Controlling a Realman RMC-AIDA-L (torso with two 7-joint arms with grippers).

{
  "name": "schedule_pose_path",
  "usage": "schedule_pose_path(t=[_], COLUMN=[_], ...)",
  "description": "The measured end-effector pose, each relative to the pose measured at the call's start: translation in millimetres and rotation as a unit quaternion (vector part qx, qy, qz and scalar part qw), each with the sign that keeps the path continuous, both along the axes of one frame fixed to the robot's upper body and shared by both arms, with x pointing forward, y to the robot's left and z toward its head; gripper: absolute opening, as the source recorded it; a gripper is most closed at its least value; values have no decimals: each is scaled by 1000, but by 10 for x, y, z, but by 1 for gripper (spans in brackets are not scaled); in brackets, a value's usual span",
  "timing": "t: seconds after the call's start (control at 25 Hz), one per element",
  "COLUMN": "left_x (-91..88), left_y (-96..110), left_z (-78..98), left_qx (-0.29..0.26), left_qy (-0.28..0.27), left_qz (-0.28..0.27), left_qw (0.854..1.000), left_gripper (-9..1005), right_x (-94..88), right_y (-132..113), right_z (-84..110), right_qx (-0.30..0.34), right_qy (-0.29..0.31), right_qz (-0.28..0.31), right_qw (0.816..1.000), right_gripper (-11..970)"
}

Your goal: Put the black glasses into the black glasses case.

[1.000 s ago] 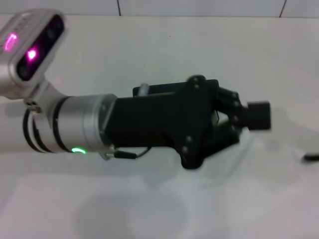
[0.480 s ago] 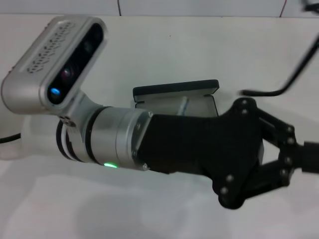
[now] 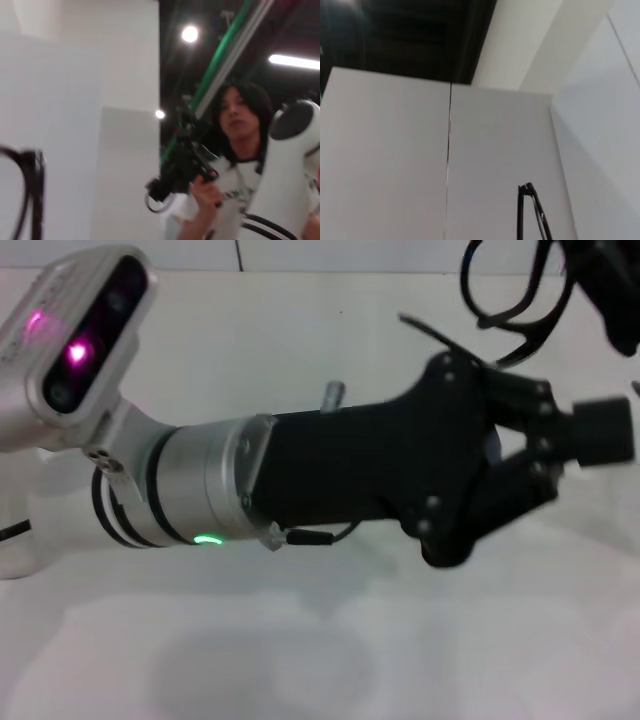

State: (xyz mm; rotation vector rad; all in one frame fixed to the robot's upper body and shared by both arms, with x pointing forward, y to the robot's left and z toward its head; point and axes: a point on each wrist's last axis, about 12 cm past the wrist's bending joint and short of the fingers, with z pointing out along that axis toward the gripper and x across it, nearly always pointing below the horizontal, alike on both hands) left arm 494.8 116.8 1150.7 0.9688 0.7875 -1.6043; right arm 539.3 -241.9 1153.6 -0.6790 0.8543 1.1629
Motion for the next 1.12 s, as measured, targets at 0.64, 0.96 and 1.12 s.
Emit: schedule_pose_path(t=[0.64,0.96,1.12], left_x=[182,236,239], left_y=[124,110,119], left_z=[-126,-146,-148], left_qx=[0,12,10], left_qy=[68,91,94], left_qz=[82,95,98], left_qw=[994,991,991], left_gripper=[36,36,36], right_x=[24,50,57], right_y=[127,181,192], right_z=[-132,-154,-165], right_qx=[-54,-77,-83], right_qy=[24,29,31], right_qz=[5,12,13], right_qw=[998,997,996], right_gripper=[63,63,64])
